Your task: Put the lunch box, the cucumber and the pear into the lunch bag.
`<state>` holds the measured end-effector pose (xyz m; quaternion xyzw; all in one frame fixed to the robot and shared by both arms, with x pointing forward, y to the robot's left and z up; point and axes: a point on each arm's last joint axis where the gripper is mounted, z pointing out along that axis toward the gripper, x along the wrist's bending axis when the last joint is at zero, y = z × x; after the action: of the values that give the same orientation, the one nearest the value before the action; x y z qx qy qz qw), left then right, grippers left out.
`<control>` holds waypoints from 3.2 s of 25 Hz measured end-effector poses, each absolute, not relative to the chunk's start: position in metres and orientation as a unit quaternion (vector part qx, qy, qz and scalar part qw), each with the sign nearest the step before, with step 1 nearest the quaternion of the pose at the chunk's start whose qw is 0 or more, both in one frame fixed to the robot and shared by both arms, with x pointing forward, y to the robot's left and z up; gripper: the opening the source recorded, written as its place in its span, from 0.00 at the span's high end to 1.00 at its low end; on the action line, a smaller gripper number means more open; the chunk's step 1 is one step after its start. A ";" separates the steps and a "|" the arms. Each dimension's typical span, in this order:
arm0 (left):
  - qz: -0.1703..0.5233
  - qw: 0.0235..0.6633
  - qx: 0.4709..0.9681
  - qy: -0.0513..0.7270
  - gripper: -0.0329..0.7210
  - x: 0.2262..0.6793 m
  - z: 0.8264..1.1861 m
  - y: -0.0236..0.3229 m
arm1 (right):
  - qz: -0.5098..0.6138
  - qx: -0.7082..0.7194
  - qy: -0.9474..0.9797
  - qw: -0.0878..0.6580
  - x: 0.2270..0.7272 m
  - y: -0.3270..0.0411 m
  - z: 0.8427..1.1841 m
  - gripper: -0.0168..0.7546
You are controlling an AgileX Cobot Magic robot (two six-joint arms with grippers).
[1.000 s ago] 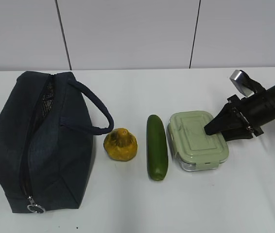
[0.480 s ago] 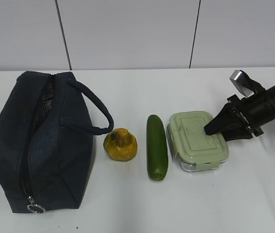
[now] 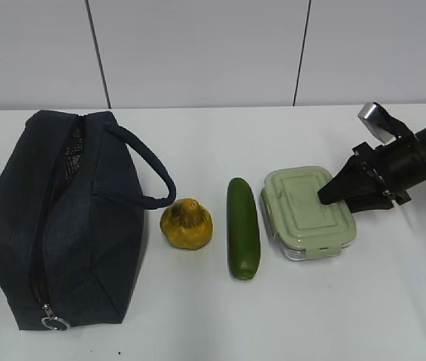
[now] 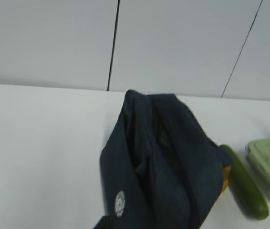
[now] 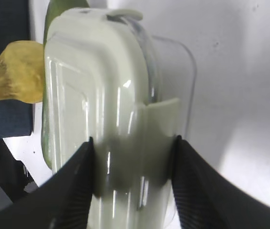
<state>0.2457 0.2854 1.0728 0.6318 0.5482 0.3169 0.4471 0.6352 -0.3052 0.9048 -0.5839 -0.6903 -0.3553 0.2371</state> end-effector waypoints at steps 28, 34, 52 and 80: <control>0.036 0.358 0.692 0.626 0.75 0.422 1.020 0.253 | -0.451 -0.583 -0.652 0.180 0.641 -0.299 0.969 0.51; 0.023 0.361 0.676 0.642 0.97 0.431 1.014 0.252 | -0.474 -0.576 -0.645 0.167 0.639 -0.298 0.989 0.51; -0.066 0.421 0.630 0.649 0.98 0.455 0.998 0.235 | -0.526 -0.495 -0.666 0.188 0.636 -0.218 1.044 0.51; -0.080 0.473 0.629 0.612 0.98 0.458 1.006 0.228 | -0.596 -0.375 -0.653 0.278 0.617 -0.064 1.082 0.51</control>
<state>0.4579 0.2280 1.0059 0.6289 0.6118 -0.0797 0.4732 0.6170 -0.0642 1.0823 -0.3746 -0.6534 -0.5963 0.2777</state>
